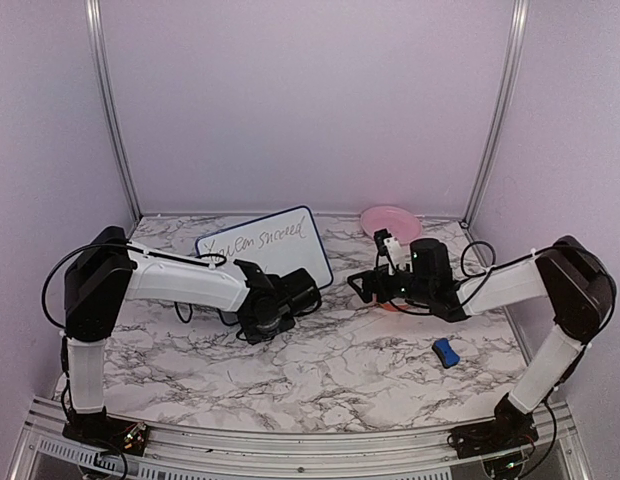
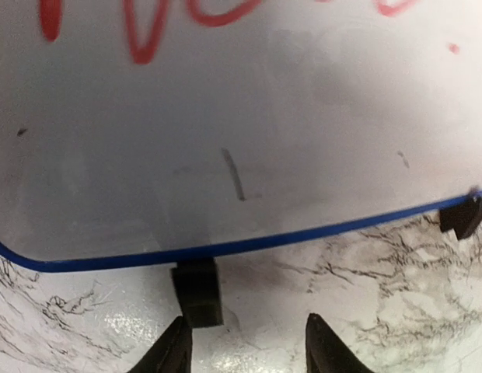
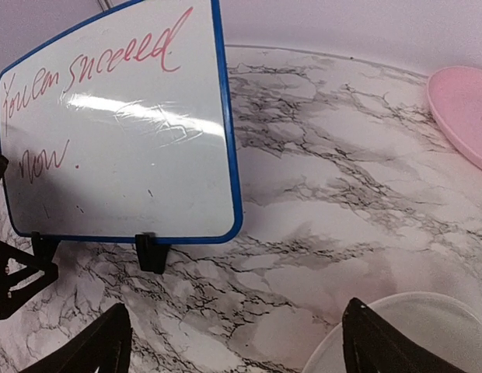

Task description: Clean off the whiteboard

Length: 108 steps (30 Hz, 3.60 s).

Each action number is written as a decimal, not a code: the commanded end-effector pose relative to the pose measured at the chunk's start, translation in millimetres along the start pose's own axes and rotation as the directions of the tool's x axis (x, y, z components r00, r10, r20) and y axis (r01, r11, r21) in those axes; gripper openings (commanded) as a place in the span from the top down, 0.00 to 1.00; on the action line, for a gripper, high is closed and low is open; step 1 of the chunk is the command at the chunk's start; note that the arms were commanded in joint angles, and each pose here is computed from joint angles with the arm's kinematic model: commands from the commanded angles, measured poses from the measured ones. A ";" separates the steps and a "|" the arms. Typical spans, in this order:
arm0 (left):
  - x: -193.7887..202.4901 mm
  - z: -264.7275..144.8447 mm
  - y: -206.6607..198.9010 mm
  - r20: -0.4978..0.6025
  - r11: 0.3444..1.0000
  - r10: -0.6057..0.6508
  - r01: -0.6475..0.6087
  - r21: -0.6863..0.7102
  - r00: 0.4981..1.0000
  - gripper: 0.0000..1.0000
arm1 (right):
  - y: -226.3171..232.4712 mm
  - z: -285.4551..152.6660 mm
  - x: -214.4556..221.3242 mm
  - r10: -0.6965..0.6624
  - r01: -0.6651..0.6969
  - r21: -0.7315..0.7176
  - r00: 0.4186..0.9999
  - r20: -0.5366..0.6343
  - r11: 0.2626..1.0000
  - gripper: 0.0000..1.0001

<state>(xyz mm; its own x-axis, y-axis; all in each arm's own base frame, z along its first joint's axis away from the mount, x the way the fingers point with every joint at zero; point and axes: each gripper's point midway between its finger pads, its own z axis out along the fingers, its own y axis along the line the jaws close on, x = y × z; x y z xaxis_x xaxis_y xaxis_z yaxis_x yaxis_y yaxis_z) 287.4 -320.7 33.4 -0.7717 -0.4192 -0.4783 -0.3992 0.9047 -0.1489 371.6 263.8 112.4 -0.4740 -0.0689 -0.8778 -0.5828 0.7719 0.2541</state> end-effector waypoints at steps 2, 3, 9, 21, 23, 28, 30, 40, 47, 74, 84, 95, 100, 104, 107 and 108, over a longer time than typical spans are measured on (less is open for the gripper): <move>-20.1 -31.6 -10.6 0.068 0.997 0.047 -0.051 0.051 0.997 0.39 | 12.6 9.9 -18.3 -0.046 0.046 -0.001 0.998 0.030 0.999 0.11; -25.2 -39.7 -14.9 0.087 0.995 0.065 -0.072 0.070 0.994 0.37 | 14.8 11.6 -17.8 -0.054 0.054 0.003 0.998 0.024 0.999 0.11; -64.1 -91.7 -21.1 0.210 0.976 0.095 -0.133 0.170 0.973 0.18 | 44.5 27.1 -11.2 -0.145 0.146 0.005 0.989 -0.037 0.989 0.13; -174.1 -146.3 26.9 0.348 0.943 -0.037 -0.082 0.323 0.937 0.01 | 66.0 69.3 32.2 -0.137 0.133 -0.030 0.971 -0.197 0.991 0.28; -186.9 -152.6 35.3 0.366 0.939 -0.045 -0.086 0.333 0.930 0.01 | 68.0 74.8 36.7 -0.133 0.128 -0.035 0.968 -0.213 0.991 0.34; -213.3 -166.8 61.2 0.421 0.928 -0.125 -0.044 0.370 0.899 0.01 | 76.4 84.6 42.3 -0.138 0.131 -0.045 0.963 -0.230 0.990 0.43; -222.8 -170.1 74.1 0.440 0.925 -0.173 -0.008 0.381 0.881 0.01 | 82.8 88.8 44.4 -0.146 0.137 -0.054 0.961 -0.235 0.989 0.44; -258.5 -181.2 116.8 0.533 0.933 -0.213 0.008 0.360 0.819 0.01 | 79.8 108.2 55.6 -0.134 0.140 -0.001 0.951 -0.277 0.990 0.59; -259.1 -172.8 117.3 0.517 0.935 -0.185 -0.012 0.354 0.836 0.01 | 71.4 115.1 54.8 -0.151 0.170 0.043 0.947 -0.282 0.985 0.76; -238.1 -150.9 75.9 0.423 0.831 0.063 -0.282 0.480 0.904 0.01 | 150.3 33.5 111.7 -0.535 0.447 -0.363 0.823 -0.191 0.817 1.00; -231.3 -148.3 70.6 0.414 0.809 0.095 -0.313 0.498 0.905 0.01 | 144.7 14.2 106.1 -0.475 0.382 -0.329 0.833 -0.282 0.864 0.47; -215.8 -134.0 62.6 0.385 0.774 0.179 -0.371 0.512 0.905 0.01 | 38.1 -86.0 103.5 -0.005 0.084 0.115 0.827 -0.562 0.990 0.32; -206.8 -126.0 54.8 0.349 0.751 0.209 -0.378 0.541 0.914 0.01 | -4.0 -126.7 91.1 0.210 0.003 0.378 0.828 -0.521 0.926 0.30; -205.7 -126.8 49.4 0.344 0.735 0.208 -0.378 0.563 0.916 0.01 | -35.7 -146.2 97.8 0.359 -0.045 0.557 0.806 -0.471 0.829 0.25; -206.1 -126.8 49.0 0.348 0.733 0.207 -0.381 0.564 0.914 0.01 | -55.5 -160.3 109.5 0.441 -0.048 0.672 0.789 -0.429 0.739 0.14; -206.2 -127.3 48.9 0.349 0.732 0.204 -0.379 0.566 0.915 0.01 | -62.0 -164.3 113.0 0.460 -0.050 0.698 0.785 -0.414 0.714 0.11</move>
<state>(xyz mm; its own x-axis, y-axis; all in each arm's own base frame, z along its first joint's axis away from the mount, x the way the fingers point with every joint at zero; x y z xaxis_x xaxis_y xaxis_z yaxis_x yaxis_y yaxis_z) 360.9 -195.6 227.9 -0.6387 -0.1728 -0.7498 0.2432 0.8792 -0.4098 251.1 143.8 70.6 -0.8955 -0.1125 -0.4306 -0.1443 0.9887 0.0417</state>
